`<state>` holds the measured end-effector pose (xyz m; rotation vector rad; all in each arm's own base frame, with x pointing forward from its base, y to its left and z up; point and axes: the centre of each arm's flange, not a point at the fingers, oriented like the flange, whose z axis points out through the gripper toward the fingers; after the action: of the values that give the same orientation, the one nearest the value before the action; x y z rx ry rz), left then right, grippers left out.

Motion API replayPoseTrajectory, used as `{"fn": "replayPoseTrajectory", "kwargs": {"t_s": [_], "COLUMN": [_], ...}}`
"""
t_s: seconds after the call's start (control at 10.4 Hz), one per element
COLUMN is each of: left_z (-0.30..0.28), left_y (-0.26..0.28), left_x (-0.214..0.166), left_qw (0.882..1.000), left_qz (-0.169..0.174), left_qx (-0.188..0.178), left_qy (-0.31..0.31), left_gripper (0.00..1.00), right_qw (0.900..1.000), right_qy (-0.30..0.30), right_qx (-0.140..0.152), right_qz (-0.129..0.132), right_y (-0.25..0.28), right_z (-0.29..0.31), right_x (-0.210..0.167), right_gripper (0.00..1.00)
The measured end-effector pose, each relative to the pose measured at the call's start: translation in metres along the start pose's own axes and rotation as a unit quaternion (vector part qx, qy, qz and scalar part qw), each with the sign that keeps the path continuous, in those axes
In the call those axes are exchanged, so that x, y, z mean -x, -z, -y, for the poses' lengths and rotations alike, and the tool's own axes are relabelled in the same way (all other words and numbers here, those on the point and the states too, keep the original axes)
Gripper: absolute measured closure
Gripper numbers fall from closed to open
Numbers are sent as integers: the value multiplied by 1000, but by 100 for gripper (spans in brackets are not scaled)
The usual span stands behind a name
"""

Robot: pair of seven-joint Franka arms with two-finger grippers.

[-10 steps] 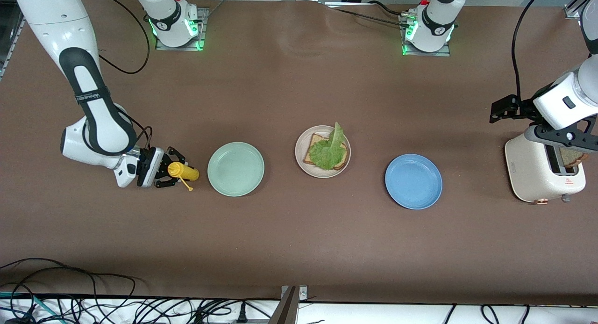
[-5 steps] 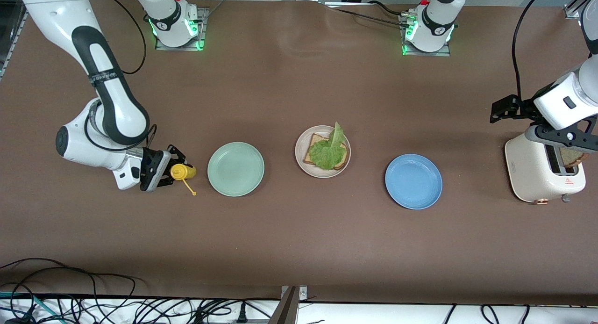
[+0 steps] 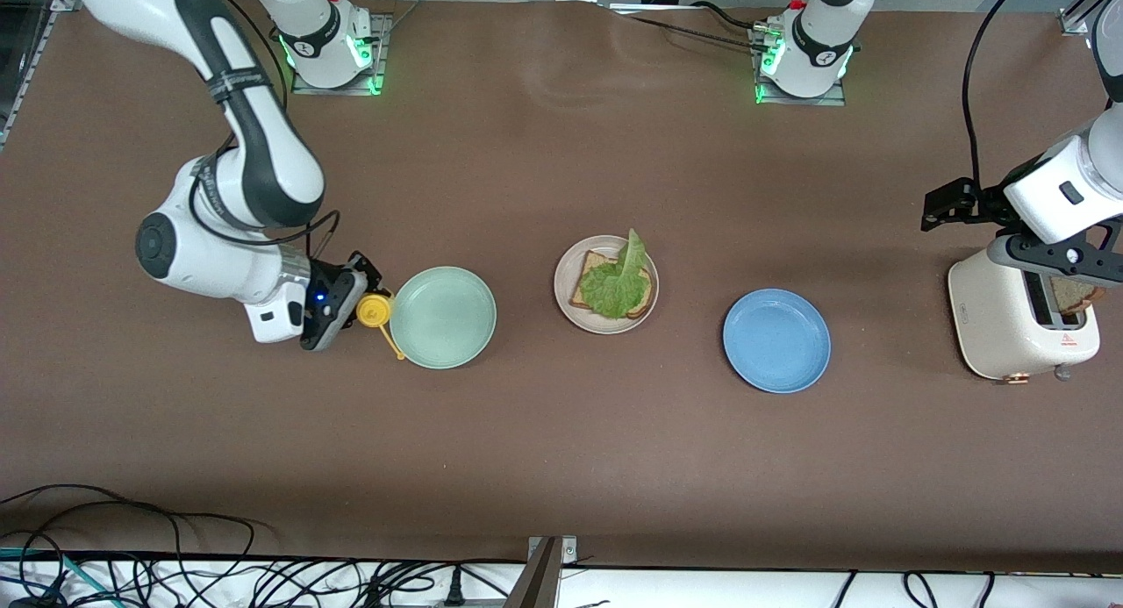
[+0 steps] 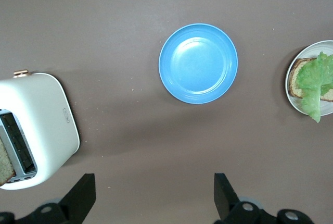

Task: Make sandwich on beige plate with both arms
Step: 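Lift the mustard bottle with the right gripper, then carry the mustard bottle over the sandwich on the beige plate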

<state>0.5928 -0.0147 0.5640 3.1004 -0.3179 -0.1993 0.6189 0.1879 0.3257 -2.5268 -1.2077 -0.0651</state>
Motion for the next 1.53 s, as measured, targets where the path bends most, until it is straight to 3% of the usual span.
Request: {"fn": "replayPoseTrajectory", "kwargs": {"t_s": [0.29, 0.57, 0.77, 1.05, 1.53], "left_z": [8, 21, 29, 43, 42], "left_y": [-1, -4, -7, -13, -14], "left_x": [1, 4, 5, 7, 6], "left_qw": [1000, 1000, 999, 998, 998], "left_qz": [1, 3, 5, 10, 11], "left_qx": [1, 7, 18, 36, 37], "left_qy": [8, 20, 29, 43, 42], "left_gripper": [0, 0, 0, 0, 0], "right_qw": [997, 988, 982, 964, 932], "right_qy": [-38, -84, -101, -108, -109], "right_qx": [45, 94, 111, 153, 241], "right_qz": [56, 89, 117, 188, 248], "right_y": [6, -15, -35, -44, -108], "right_z": [64, 131, 168, 208, 252], "right_x": [-52, -83, -96, -124, -129], "right_gripper": [61, 61, 61, 61, 61]}}
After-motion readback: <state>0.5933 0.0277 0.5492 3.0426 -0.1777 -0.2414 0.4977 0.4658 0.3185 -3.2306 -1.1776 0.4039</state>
